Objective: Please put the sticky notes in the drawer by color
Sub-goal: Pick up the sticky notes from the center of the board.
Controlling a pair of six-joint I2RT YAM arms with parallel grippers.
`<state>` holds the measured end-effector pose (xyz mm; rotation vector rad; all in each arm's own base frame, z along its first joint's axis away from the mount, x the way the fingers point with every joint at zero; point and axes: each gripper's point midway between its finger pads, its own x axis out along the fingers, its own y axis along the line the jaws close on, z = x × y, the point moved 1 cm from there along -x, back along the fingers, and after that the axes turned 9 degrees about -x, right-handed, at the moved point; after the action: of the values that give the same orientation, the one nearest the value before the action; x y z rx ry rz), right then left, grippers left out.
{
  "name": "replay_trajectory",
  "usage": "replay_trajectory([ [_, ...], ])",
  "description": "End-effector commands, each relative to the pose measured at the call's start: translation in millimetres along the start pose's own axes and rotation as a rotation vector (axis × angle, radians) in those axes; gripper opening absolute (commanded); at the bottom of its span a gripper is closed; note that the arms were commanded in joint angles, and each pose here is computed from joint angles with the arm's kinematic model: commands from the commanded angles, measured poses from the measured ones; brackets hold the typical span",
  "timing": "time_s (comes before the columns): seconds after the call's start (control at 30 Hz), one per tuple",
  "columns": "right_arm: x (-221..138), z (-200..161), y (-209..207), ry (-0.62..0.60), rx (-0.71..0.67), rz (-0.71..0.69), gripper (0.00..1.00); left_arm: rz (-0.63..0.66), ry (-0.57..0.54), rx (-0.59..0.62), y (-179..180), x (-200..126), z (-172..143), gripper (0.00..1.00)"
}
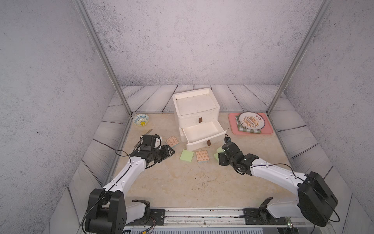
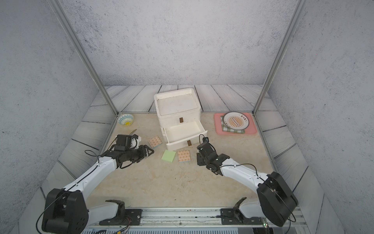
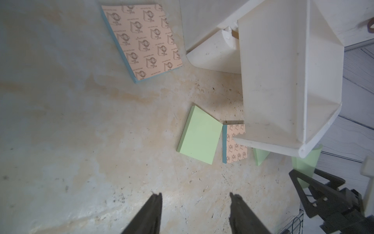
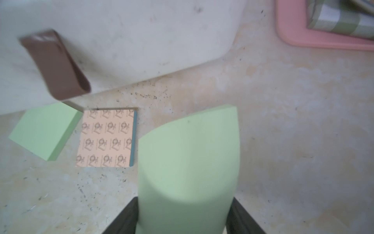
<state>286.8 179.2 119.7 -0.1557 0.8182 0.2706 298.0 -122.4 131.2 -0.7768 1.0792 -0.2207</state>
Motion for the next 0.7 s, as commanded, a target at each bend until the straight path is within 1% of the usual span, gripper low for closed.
replay_trajectory([
  [0.0,-1.4,-1.1,-9.8,-0.009,-0.046,-0.023,0.68,-0.028,-0.003,0.013,-10.6,2.5,4.5,0.58],
  [0.03,2.1,-1.1,-9.8,0.004,-0.052,-0.013,0.63,-0.029,0.001,0.014,-11.4,3.5,3.5,0.58],
  [0.07,4.5,-0.7,-7.8,0.020,-0.065,-0.006,0.61,-0.029,0.005,0.019,-12.3,3.7,2.6,0.58],
  [0.17,8.8,1.2,1.0,0.056,-0.081,0.028,0.60,-0.017,0.010,0.031,-12.1,1.5,0.8,0.58],
  [0.3,10.9,-0.2,7.4,0.050,-0.055,0.066,0.63,-0.015,-0.006,0.041,-13.5,-2.9,2.1,0.58],
  [0.43,15.8,-10.9,3.2,0.081,-0.070,0.049,0.66,-0.015,-0.001,0.039,-12.9,-1.4,1.9,0.58],
  [0.53,31.9,-21.8,2.4,0.104,-0.080,0.057,0.68,-0.014,0.007,0.035,-11.3,1.5,1.2,0.58],
  [0.67,60.8,-34.4,-1.9,0.211,-0.099,0.060,0.70,-0.026,0.018,0.030,-12.8,3.1,-0.1,0.58],
])
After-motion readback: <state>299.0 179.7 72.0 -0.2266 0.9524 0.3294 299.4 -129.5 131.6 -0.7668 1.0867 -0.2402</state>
